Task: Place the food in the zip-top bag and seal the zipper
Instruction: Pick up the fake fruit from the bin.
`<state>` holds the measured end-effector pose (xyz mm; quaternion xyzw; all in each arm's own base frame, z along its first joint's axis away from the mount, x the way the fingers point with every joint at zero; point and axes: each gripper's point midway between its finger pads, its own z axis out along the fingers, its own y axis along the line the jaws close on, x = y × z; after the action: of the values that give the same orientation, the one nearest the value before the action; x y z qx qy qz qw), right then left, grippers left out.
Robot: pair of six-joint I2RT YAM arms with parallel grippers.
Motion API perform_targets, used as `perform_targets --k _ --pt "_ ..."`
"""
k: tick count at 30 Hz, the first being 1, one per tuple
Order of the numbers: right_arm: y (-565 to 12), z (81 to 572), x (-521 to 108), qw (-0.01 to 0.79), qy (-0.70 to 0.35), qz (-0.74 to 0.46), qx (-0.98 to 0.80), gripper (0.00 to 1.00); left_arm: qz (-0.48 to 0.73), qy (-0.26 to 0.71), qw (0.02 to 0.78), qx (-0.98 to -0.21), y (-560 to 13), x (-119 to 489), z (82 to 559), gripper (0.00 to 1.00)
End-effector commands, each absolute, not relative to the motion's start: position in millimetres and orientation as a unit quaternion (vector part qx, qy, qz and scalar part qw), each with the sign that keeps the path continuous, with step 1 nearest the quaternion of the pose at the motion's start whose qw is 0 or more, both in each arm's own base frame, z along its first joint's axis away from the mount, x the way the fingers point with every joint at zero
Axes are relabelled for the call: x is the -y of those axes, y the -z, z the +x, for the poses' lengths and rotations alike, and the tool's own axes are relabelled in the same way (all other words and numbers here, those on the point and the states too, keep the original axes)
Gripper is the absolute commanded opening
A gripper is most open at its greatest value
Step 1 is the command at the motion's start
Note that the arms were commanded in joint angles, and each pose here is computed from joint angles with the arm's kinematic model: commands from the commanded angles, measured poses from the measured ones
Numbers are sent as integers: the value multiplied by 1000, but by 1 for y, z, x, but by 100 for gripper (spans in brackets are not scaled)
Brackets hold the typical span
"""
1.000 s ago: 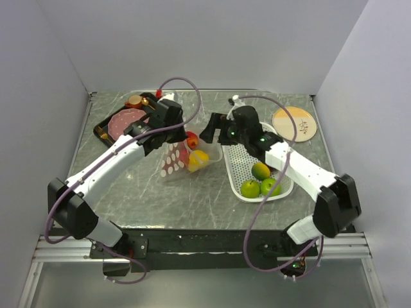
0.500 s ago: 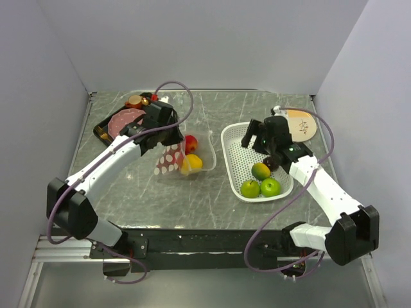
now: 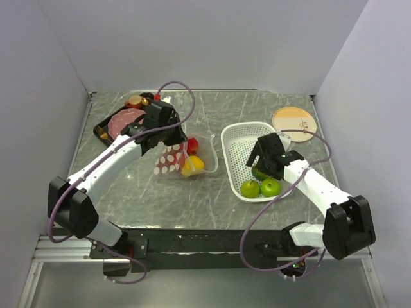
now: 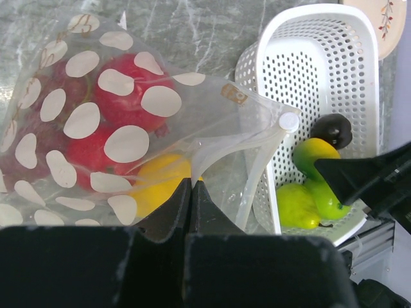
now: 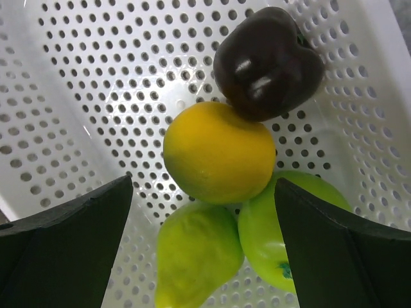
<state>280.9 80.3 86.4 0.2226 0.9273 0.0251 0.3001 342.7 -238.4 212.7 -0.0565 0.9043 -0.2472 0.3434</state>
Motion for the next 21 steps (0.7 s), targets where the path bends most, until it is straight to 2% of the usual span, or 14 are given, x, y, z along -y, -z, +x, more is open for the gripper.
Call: perform_targets --k 1,8,11,14,17,19,20,21 --pt "-69 288 -77 292 -6 249 -923 99 -44 273 360 -891 -230 248 348 1" --pt "-62 311 -82 308 -8 247 -919 98 -42 267 365 -891 -233 245 348 1" --pt "-60 319 -82 312 -2 245 -918 92 -42 271 361 -891 -231 248 348 1" --pt "-54 323 -87 300 -8 237 -924 70 -46 272 359 -892 -231 249 350 1" --pt "-57 323 -94 305 -29 231 -923 61 -44 278 361 -889 -234 250 349 1" --pt "-61 323 -96 310 -39 227 -923 66 -43 272 364 -890 -234 248 350 1" --pt "-61 322 -97 309 -41 224 -924 79 -44 269 363 -891 -233 247 349 1" --pt "-64 321 -99 312 -47 218 -924 81 -44 267 361 -892 -231 247 349 1"
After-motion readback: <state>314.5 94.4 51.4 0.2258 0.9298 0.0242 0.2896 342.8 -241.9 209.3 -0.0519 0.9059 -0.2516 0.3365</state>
